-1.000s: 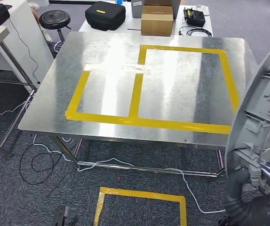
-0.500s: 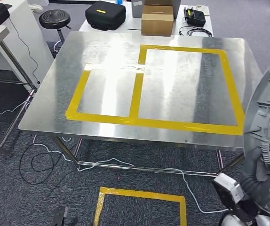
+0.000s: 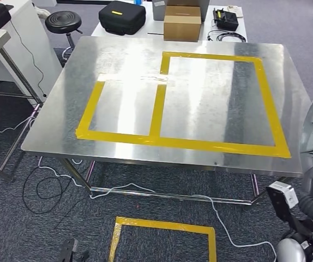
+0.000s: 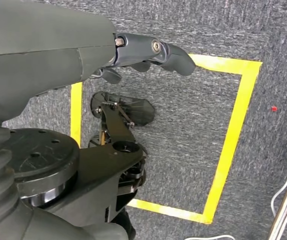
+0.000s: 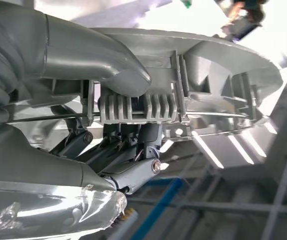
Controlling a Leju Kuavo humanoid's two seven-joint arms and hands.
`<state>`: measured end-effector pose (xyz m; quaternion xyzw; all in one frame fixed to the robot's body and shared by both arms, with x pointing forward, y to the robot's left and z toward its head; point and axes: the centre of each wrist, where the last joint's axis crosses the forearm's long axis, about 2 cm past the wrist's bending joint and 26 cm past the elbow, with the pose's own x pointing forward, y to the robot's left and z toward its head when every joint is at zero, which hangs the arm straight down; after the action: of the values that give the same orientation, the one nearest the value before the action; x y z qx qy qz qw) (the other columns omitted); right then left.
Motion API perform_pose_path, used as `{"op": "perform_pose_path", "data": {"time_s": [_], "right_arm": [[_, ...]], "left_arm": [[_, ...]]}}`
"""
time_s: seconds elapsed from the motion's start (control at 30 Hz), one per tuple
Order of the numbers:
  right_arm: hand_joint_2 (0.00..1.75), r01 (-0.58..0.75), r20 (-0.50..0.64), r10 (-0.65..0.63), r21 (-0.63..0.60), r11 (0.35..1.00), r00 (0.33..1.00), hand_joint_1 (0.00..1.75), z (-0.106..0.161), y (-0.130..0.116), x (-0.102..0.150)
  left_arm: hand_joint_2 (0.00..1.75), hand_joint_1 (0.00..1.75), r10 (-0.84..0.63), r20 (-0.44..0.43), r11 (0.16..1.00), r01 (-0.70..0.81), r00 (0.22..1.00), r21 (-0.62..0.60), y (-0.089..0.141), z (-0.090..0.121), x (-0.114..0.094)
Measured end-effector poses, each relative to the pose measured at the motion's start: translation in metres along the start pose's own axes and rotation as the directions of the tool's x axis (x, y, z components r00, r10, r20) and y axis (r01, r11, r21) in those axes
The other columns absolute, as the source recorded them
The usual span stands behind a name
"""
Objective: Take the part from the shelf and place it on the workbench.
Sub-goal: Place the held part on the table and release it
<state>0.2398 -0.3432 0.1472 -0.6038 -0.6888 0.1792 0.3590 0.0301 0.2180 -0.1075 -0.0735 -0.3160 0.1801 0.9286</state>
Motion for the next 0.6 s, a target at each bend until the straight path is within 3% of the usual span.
{"op": "perform_pose_path", "data": {"time_s": [0.33, 0.6], "right_arm": [[1.75, -0.129, -0.155, 0.180, 0.293, 0.947, 0.971, 1.75, -0.049, 0.048, -0.071], [1.75, -0.160, -0.161, 0.253, 0.440, 0.884, 0.954, 1.75, -0.083, 0.085, -0.076]], "left_arm": [[1.75, 0.00, -0.035, -0.008, 0.999, 0.034, 0.999, -0.021, 0.004, -0.002, 0.003], [1.75, 0.00, -0.062, -0.016, 0.997, 0.062, 0.998, -0.035, 0.005, -0.004, 0.007]]}}
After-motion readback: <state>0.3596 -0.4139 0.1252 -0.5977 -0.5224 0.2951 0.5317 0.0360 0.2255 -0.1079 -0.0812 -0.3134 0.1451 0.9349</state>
